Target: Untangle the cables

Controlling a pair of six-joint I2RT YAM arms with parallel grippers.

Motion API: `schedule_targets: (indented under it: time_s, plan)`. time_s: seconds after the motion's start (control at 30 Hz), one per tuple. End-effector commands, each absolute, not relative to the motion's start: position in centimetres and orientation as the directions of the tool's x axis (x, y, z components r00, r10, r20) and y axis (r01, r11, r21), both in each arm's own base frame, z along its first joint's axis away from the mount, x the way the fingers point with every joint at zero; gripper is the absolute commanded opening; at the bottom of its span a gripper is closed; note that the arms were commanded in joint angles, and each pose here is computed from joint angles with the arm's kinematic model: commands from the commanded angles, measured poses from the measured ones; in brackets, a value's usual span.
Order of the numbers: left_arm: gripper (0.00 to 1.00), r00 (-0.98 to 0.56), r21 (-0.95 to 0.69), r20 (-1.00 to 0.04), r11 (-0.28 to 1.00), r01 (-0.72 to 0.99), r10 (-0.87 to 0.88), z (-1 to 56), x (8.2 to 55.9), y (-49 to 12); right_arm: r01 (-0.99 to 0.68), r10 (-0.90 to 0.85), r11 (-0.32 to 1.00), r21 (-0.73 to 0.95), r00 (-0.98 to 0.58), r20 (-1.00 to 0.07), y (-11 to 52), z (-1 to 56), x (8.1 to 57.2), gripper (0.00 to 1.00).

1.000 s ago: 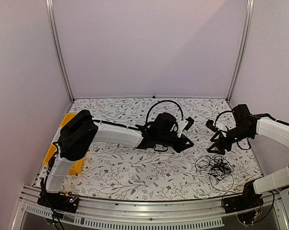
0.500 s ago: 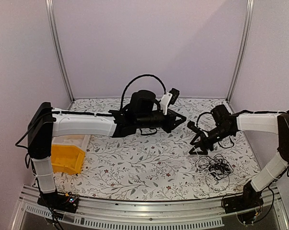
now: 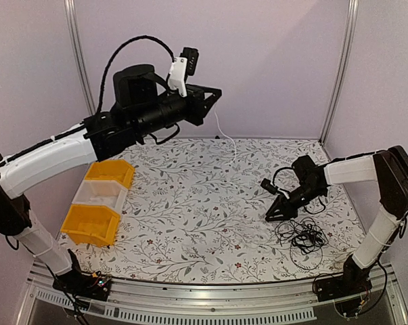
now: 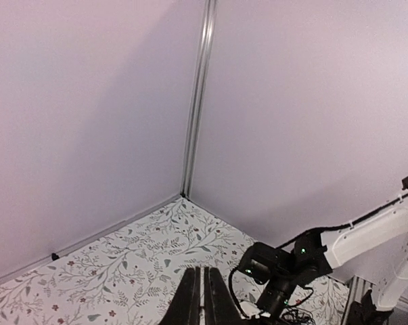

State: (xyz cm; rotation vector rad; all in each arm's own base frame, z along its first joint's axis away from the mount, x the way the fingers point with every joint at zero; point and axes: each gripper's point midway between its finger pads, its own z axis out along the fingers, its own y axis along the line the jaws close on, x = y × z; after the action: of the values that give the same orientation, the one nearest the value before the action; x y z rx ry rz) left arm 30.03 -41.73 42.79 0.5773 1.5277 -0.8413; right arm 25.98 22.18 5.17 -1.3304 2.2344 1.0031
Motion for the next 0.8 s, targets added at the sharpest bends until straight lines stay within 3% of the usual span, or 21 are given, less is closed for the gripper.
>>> schedule_targets:
  time_s: [0.0,0.17,0.27,0.47,0.63,0.77]
  plan:
    - [0.00,-0.047,-0.075,-0.997,0.765,0.639,-0.059,47.2,32.2,-35.3,-0.864,-0.646,0.355,0.357,-0.503,-0.574,21.5,3.7,26.8,0.26]
    - [0.00,0.010,-0.026,-0.999,0.793,0.608,-0.041,50.4,32.0,-32.9,-0.849,-0.671,0.401,0.345,-0.528,-0.521,20.8,2.0,27.3,0.19]
    - [0.00,0.001,-0.021,-1.000,0.785,0.620,-0.028,49.7,31.8,-33.1,-0.855,-0.659,0.391,0.341,-0.518,-0.545,21.1,3.0,27.7,0.20]
    - [0.00,-0.056,-0.016,-0.998,0.799,0.602,0.022,47.1,32.4,-33.2,-0.883,-0.657,0.393,0.256,-0.464,-0.594,21.0,5.4,28.7,0.36]
    - [0.00,-0.118,-0.019,-0.991,0.834,0.552,0.055,45.0,32.8,-32.1,-0.896,-0.662,0.395,0.202,-0.430,-0.614,20.7,7.3,28.8,0.65]
    - [0.00,-0.174,-0.040,-0.983,0.863,0.503,0.057,43.2,32.8,-30.6,-0.904,-0.671,0.405,0.139,-0.397,-0.626,20.1,8.7,28.9,0.73]
